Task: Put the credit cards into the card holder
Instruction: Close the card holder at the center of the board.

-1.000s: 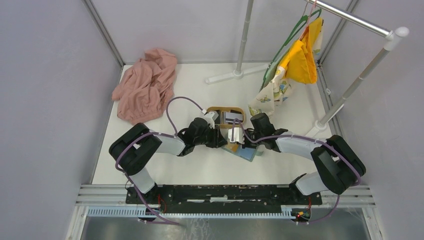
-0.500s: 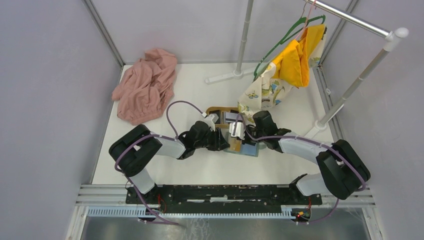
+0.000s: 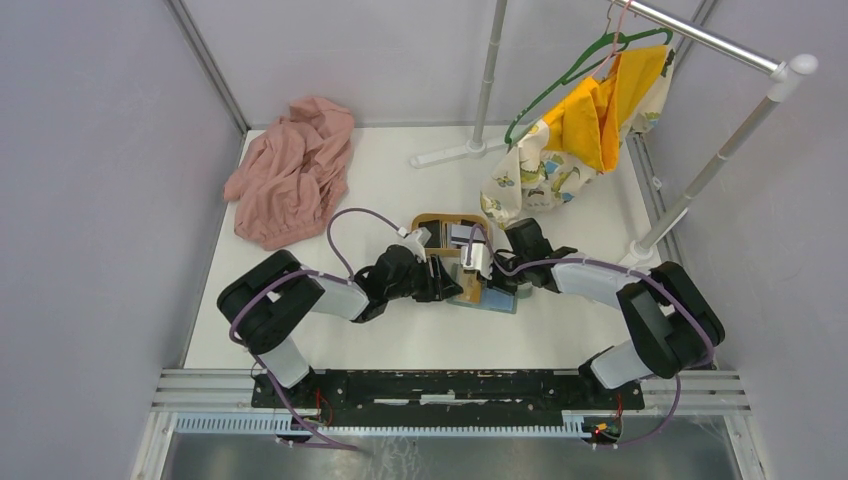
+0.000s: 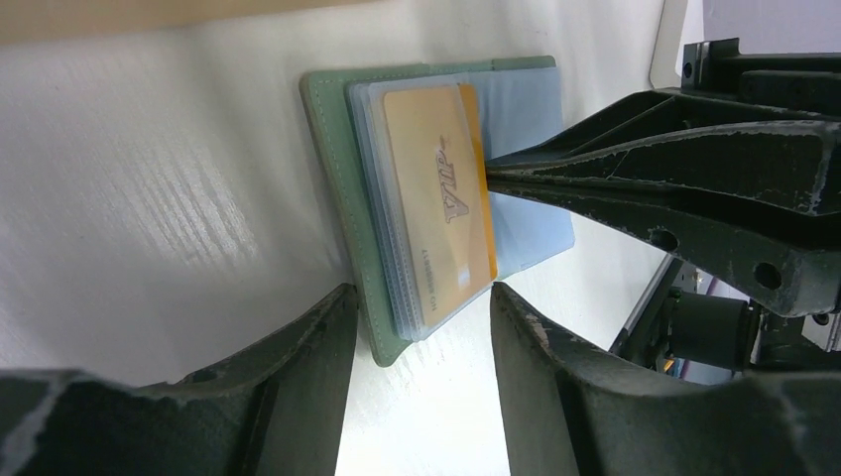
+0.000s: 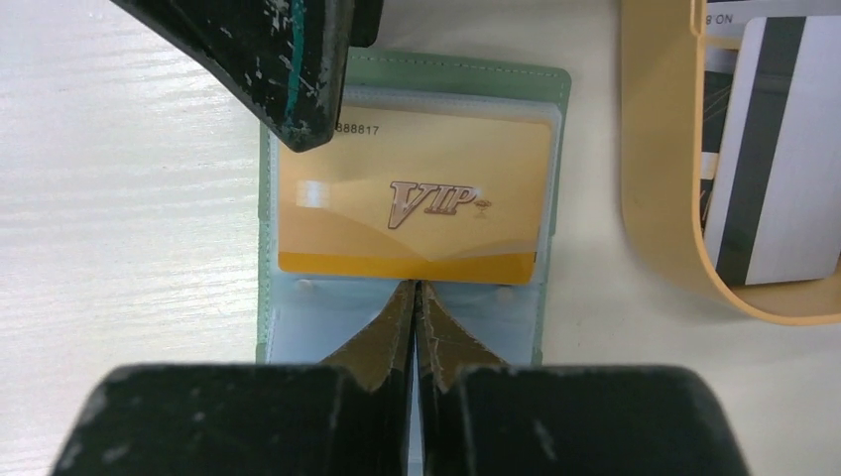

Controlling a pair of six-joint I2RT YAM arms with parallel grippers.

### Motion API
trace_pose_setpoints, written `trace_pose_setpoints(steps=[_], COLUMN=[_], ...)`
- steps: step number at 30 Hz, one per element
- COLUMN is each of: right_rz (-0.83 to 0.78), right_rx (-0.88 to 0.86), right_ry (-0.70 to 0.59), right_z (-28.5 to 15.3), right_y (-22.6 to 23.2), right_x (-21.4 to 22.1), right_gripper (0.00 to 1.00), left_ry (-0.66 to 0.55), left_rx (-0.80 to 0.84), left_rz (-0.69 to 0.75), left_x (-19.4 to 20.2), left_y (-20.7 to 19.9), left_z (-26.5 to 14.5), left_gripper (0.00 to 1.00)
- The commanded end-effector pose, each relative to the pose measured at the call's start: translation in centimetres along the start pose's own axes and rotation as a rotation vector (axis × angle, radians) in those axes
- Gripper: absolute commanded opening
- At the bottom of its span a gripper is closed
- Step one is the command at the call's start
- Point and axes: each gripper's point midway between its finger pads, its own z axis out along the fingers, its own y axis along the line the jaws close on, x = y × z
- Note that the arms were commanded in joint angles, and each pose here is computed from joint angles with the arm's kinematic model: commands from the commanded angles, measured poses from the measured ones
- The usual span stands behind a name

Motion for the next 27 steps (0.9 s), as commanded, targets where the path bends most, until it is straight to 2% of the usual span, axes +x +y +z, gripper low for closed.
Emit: trace_pose_setpoints(steps=[1, 10, 17, 21, 25, 27], right_rz=[0.021, 0.055, 0.067, 0.085, 0.097, 0.101], right_rx=[-0.044, -0.084, -0.104, -0.132, -0.15, -0.154], right_ry=[0.016, 0.088, 0.077, 0.021, -0.031, -0.048], right_z=[0.5, 1.1, 1.0, 0.8, 0.4, 0.3], right_y=[0.5, 1.1, 1.4, 1.8, 1.9, 2.0], right_x=[-0.2, 1.5, 1.2, -0.1, -1.2, -1.5], right_gripper=[0.06, 0.06, 0.06, 0.06, 0.06, 0.06], left_ry=[0.0, -0.016, -0.019, -0.037, -0.048, -0.051], left_rx=[0.02, 0.063, 0.191, 0.251, 0.281, 0.288], left_rz=[-0.059, -0.108, -0.138, -0.153, -0.157, -0.163], left_x=[0.4, -0.2, -0.9, -1.3, -1.6, -1.6], left_y=[-0.2, -0.4, -2.6, -3.6, -4.2, -4.3], left_z=[0.1, -0.5, -0.5, -0.5, -0.5, -0.5], left_gripper=[0.59, 0.64, 0.62, 0.53, 0.4, 0.3])
